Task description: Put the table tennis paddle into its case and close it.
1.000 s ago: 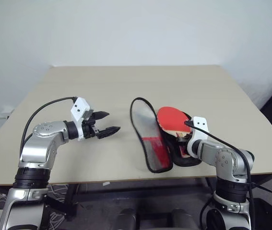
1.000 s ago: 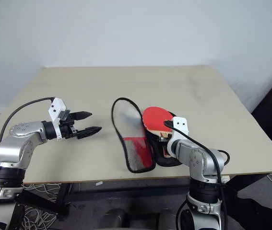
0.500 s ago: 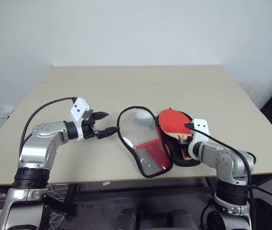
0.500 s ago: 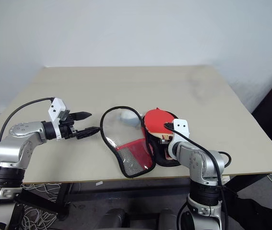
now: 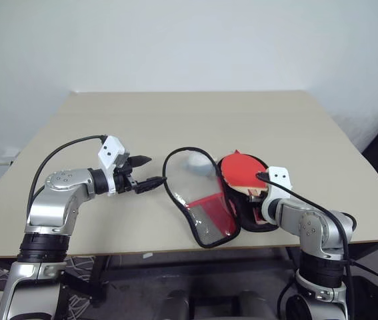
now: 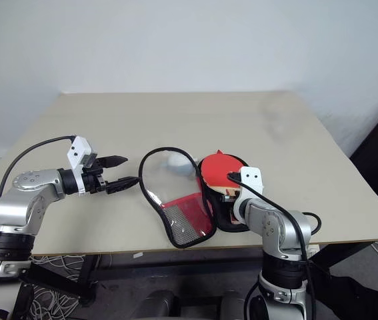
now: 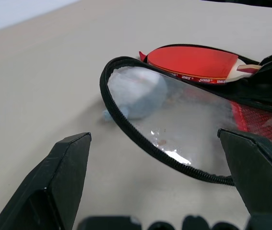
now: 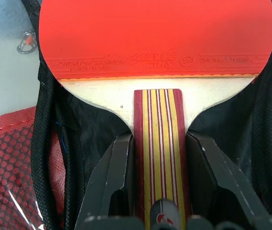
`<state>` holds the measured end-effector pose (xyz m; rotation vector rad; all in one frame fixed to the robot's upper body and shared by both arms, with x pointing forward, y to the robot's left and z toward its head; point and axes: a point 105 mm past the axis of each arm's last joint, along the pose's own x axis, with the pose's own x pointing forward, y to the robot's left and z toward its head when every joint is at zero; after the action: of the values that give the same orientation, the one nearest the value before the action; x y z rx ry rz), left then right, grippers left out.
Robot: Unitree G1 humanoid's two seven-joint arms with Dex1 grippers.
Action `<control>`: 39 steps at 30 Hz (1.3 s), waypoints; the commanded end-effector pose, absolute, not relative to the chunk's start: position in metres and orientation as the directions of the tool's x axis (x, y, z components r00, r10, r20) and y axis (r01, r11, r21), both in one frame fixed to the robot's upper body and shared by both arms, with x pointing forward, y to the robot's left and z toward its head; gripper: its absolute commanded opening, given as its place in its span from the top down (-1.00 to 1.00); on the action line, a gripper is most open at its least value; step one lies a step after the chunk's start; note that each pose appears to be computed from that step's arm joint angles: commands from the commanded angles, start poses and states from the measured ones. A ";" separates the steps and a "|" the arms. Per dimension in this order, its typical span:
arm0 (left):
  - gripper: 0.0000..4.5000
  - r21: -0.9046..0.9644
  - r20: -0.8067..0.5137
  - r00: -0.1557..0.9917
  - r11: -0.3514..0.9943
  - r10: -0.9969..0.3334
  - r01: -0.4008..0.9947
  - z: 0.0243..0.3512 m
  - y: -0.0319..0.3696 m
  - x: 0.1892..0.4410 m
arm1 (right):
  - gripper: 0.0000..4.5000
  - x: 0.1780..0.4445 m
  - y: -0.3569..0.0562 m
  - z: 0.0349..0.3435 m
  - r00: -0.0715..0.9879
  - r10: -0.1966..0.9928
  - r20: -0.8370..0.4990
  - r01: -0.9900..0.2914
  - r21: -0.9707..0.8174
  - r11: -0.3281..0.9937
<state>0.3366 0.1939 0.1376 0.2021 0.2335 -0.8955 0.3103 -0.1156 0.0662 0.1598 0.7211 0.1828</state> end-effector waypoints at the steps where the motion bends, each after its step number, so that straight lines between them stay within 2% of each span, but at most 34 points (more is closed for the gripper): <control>1: -1.00 0.123 -0.247 0.607 0.597 -0.755 0.793 0.154 0.191 0.337 | 0.49 0.312 -0.114 0.074 0.759 0.214 -0.615 -0.114 0.198 0.974; 6: -1.00 0.121 -0.227 0.608 0.597 -0.761 0.793 0.156 0.190 0.336 | -0.21 0.315 -0.112 0.077 0.763 0.222 -0.607 -0.130 0.192 0.973; 10: -1.00 0.121 -0.233 0.610 0.599 -0.758 0.791 0.155 0.192 0.336 | -0.87 0.320 -0.112 0.092 0.780 0.267 -0.567 -0.192 0.189 0.963; 11: -1.00 0.121 -0.233 0.610 0.600 -0.757 0.791 0.155 0.193 0.335 | -0.99 0.321 -0.112 0.098 0.781 0.288 -0.554 -0.217 0.192 0.957; 16: -1.00 0.117 -0.247 0.609 0.601 -0.753 0.791 0.155 0.203 0.332 | -0.99 0.309 -0.105 0.143 0.716 0.547 -0.435 -0.500 0.227 0.836; 19: -1.00 0.113 -0.290 0.606 0.602 -0.741 0.790 0.146 0.211 0.330 | -0.99 0.307 -0.118 0.162 0.693 0.597 -0.403 -0.586 0.167 0.793; 25: -1.00 0.104 -0.341 0.614 0.621 -0.712 0.777 0.116 0.211 0.327 | -0.99 0.324 -0.150 0.199 0.752 0.572 -0.327 -0.583 0.073 0.809; 30: -1.00 0.090 -0.354 0.643 0.660 -0.679 0.746 0.099 0.215 0.331 | -0.99 0.329 -0.158 0.204 0.774 0.551 -0.312 -0.566 0.049 0.823; 33: -0.75 0.072 -0.326 0.670 0.689 -0.667 0.721 0.096 0.210 0.338 | -1.00 0.329 -0.162 0.204 0.782 0.540 -0.310 -0.557 0.039 0.829; 39: 0.22 0.051 -0.287 0.665 0.682 -0.690 0.730 0.093 0.188 0.346 | -1.00 0.329 -0.167 0.210 0.794 0.527 -0.302 -0.547 0.023 0.837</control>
<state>0.3371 0.1938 0.0734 0.1365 0.3239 -0.8010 0.3285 -0.1638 0.1929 -0.0516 0.3693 0.5850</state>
